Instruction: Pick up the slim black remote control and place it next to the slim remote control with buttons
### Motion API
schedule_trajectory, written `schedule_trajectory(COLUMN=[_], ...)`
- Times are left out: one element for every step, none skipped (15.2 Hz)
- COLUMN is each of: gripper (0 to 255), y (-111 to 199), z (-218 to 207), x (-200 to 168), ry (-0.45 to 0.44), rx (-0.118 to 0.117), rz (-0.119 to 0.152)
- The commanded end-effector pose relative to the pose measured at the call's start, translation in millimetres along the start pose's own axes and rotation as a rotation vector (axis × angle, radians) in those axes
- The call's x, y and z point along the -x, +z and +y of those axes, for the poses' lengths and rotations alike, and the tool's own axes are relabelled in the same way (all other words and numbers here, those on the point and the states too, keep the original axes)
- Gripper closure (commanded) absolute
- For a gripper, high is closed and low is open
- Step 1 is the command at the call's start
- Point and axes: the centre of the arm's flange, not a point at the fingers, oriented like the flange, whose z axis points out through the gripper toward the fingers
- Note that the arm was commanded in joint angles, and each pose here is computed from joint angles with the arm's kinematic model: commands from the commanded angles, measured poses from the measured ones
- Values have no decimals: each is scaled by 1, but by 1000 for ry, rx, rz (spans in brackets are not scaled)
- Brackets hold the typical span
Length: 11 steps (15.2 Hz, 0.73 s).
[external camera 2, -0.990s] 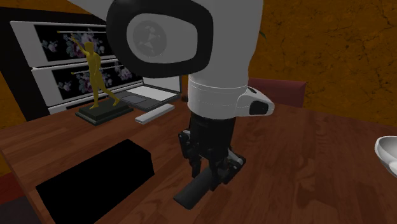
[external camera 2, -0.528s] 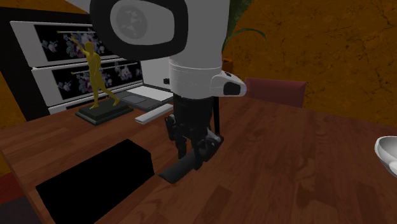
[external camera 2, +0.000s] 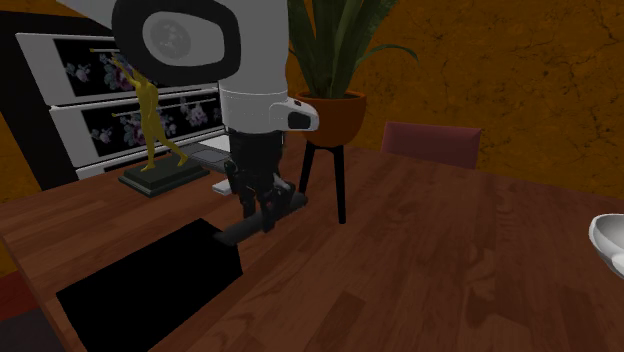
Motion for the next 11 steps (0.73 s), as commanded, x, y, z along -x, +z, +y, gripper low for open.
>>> schedule_trajectory(gripper=[255,255,255,255,255,255,255,255,255,255,255], y=[5,6,7,8,9,10,11,12,13,14,15], z=[-28,-41,-54,-67,-80,-93,-106,-119,-132,-145,-158], x=[-6,-8,-11,-13,-15,-17,-19,-22,-24,-26,-28], ry=[2,2,2,2,2,2,2,2,2,2,2], rx=[0,0,0,0,0,0,0,0,0,0,0], rz=[0,0,0,0,0,0,0,0,0,0,0])
